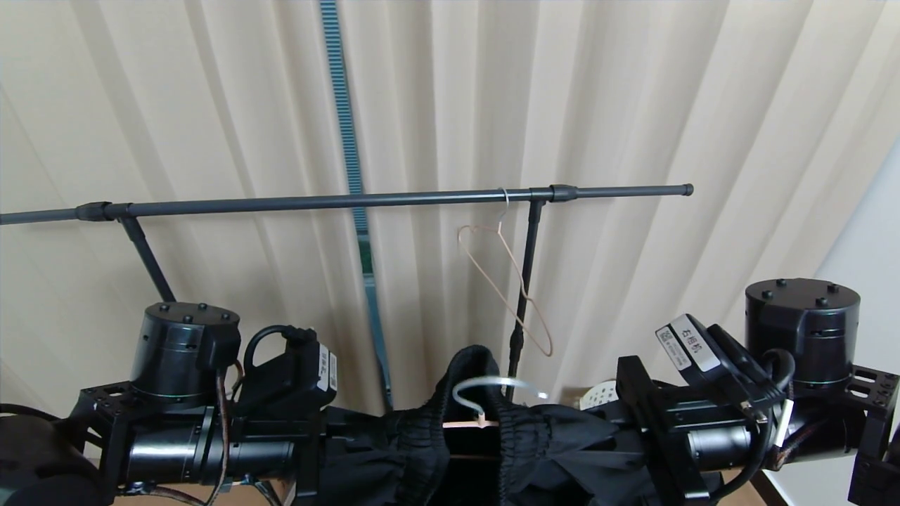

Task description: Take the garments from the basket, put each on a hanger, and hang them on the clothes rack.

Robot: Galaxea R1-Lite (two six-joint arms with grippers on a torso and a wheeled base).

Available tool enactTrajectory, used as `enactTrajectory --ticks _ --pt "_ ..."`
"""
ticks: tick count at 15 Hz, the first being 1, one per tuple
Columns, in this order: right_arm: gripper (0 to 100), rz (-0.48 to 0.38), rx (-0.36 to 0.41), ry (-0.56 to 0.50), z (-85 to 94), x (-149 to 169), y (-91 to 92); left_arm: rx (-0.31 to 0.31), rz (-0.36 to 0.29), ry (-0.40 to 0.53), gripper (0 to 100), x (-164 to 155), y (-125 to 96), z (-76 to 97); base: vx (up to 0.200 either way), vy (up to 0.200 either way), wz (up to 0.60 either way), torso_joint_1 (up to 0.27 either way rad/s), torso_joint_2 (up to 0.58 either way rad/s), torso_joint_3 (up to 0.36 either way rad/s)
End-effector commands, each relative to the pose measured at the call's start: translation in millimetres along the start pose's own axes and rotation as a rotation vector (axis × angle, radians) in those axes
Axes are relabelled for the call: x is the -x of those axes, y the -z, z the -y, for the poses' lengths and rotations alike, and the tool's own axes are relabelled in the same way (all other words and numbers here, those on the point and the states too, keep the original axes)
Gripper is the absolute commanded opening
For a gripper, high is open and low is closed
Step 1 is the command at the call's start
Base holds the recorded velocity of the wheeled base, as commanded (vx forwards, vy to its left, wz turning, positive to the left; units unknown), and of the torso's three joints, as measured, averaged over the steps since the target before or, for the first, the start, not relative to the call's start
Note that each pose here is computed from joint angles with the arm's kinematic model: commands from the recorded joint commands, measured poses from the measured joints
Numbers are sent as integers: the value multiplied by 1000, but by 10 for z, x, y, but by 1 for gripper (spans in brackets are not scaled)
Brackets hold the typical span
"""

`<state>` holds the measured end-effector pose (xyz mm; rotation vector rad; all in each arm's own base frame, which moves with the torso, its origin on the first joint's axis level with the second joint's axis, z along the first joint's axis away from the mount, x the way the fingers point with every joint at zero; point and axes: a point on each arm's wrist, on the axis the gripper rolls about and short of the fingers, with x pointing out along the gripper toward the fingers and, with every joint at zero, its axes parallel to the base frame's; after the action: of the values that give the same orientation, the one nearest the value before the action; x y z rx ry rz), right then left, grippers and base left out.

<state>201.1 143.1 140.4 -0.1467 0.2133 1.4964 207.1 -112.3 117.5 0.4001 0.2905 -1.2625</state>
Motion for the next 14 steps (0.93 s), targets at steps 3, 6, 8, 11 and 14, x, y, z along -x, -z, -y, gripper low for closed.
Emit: enactTrajectory --ticks 3,6,8,11,14 --pt "0 -2 2 5 4 -3 -2 -18 21 -22 0 80 -56 23 0 0 0 0 0 0" --pt "0 -2 1 10 4 2 -1 -20 29 -36 0 146 -68 57 0 0 0 0 0 0" --pt "100 -5 4 9 -2 4 11 -19 31 -48 0 177 -70 57 0 0 0 0 0 0" --pt "100 -5 63 30 17 50 14 -12 30 -72 0 246 -44 63 0 0 0 0 0 0" --pt "100 5 99 86 70 179 -7 -3 28 -102 0 329 -15 72 0 0 0 0 0 0"
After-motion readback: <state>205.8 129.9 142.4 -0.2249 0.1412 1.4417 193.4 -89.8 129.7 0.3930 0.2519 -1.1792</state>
